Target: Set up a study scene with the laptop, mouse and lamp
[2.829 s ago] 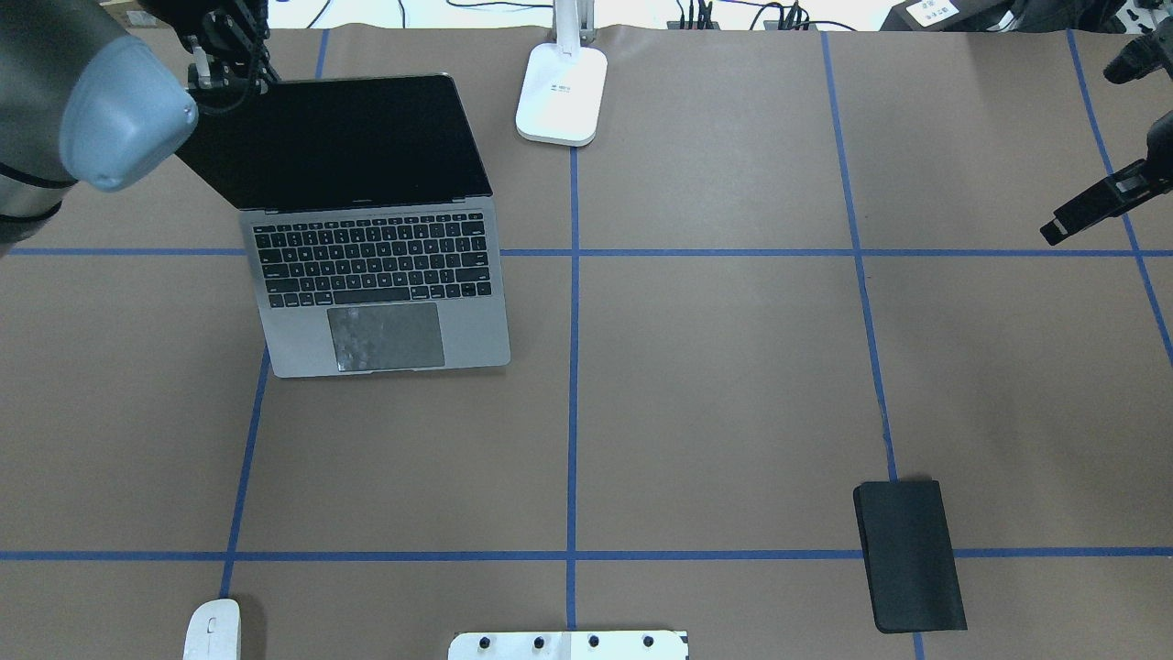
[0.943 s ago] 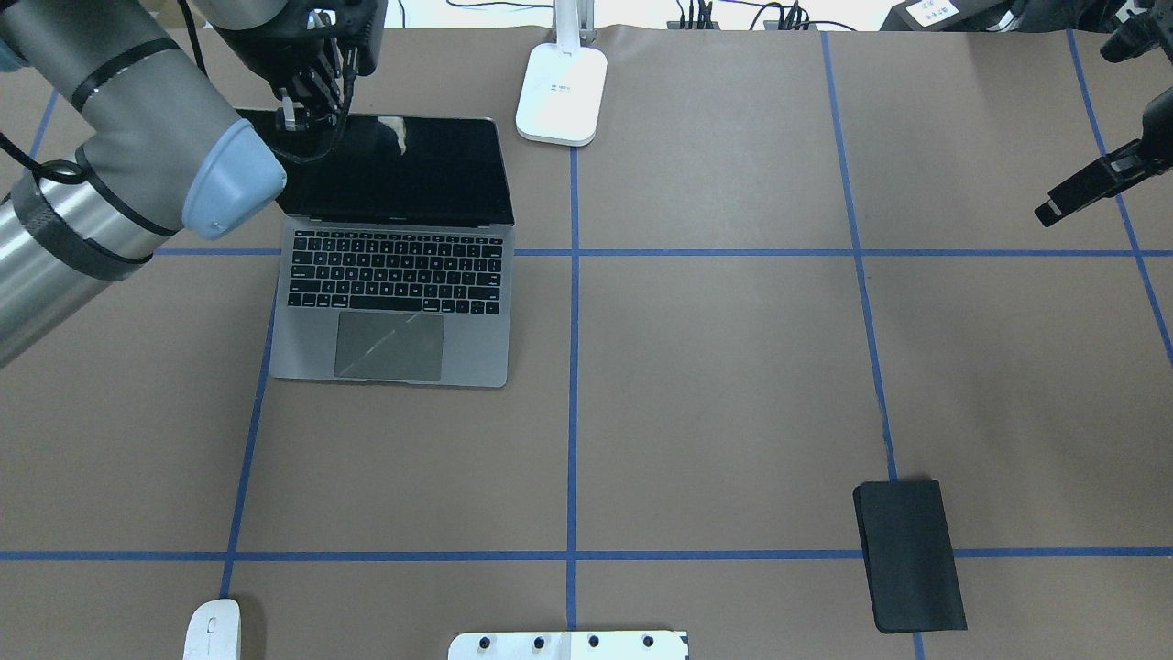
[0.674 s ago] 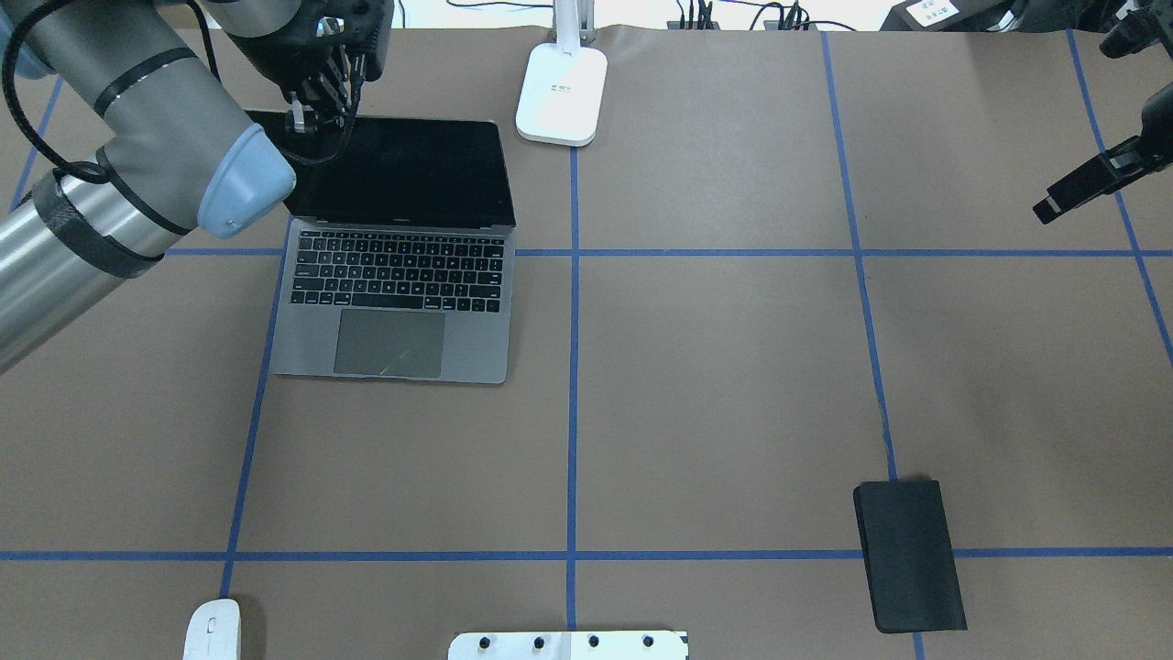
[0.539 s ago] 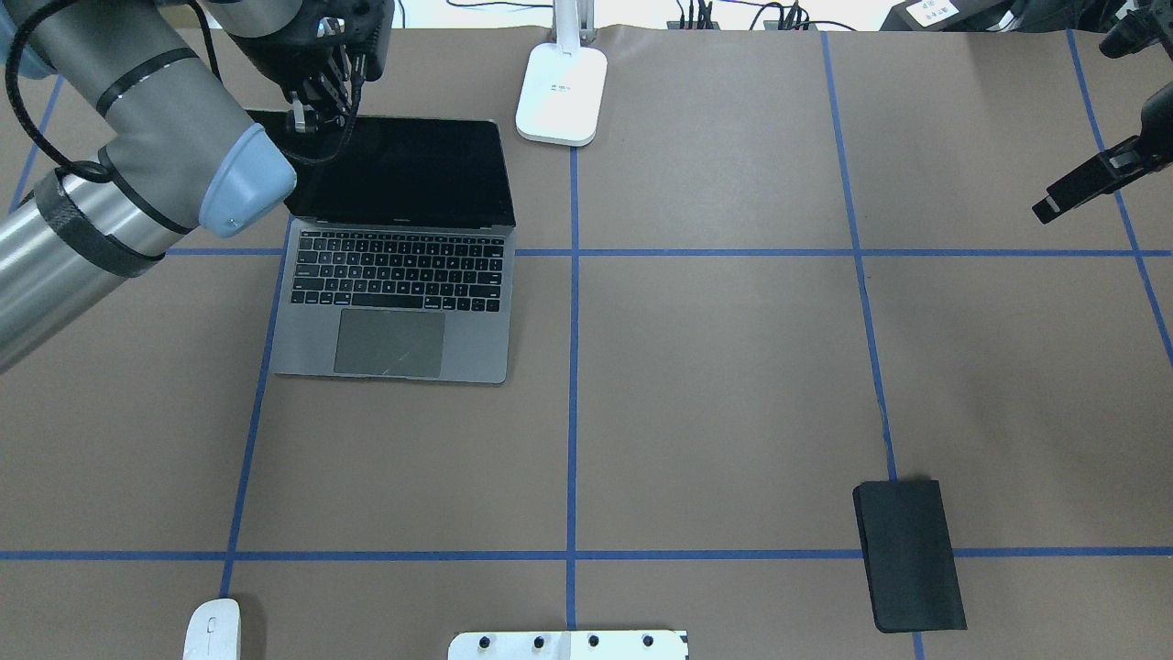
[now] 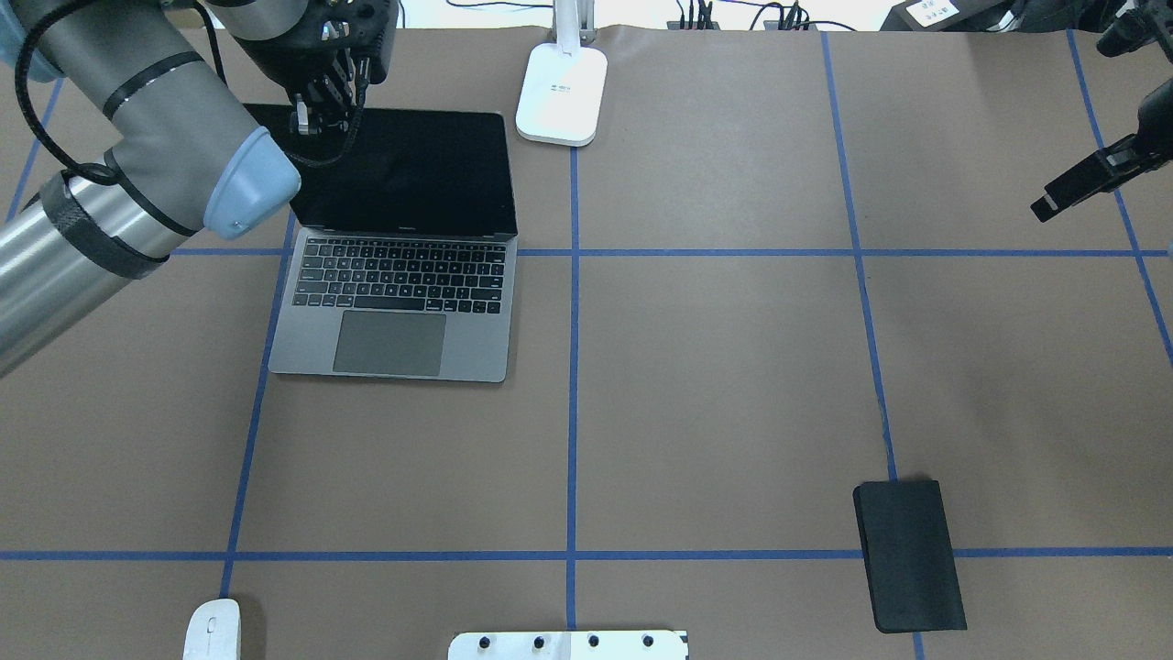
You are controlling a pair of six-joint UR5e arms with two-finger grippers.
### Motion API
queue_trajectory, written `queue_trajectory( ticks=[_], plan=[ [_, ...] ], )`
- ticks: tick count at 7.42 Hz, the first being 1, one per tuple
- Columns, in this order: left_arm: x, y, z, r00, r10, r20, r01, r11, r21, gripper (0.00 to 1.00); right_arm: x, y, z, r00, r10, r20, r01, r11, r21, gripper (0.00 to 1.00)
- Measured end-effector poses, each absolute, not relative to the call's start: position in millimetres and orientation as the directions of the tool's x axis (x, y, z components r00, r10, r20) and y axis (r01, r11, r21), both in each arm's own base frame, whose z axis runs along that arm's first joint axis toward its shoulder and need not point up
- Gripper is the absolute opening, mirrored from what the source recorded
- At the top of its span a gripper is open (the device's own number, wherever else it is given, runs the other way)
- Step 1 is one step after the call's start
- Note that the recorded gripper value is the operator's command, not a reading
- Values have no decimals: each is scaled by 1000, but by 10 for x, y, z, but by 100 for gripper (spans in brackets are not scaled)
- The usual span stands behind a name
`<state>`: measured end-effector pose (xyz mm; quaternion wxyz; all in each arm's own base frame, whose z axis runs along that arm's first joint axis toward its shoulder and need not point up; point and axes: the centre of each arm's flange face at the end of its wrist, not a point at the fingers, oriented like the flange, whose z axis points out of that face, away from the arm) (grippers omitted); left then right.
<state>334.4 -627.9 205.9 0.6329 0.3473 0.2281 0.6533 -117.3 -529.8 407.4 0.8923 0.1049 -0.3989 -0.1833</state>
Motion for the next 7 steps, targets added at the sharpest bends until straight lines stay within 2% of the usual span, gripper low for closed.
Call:
queue_trajectory(
  ticks=[1, 3, 4, 5, 7],
  plan=[
    [3316, -6243, 1993, 44, 983, 176, -662, -103, 742, 75, -1166, -5301, 4071, 615, -410, 674, 242, 911, 334, 100],
    [3245, -6187, 1922, 51, 981, 189, -654, -110, 749, 93, -1155, -5304, 4065, 616, -408, 674, 239, 912, 334, 100],
    [3177, -6118, 1968, 69, 983, 171, -649, -86, 756, 98, -1157, -5297, 4064, 616, -391, 684, 228, 919, 320, 100],
    [3038, -5924, 2088, 125, 986, 111, -636, -6, 772, 99, -1183, -5276, 4044, 616, -340, 711, 196, 940, 280, 100],
    [2695, -5417, 2440, 284, 954, -94, -581, 249, 775, 100, -1310, -5124, 3979, 598, -239, 765, 147, 971, 188, 99]
  ],
)
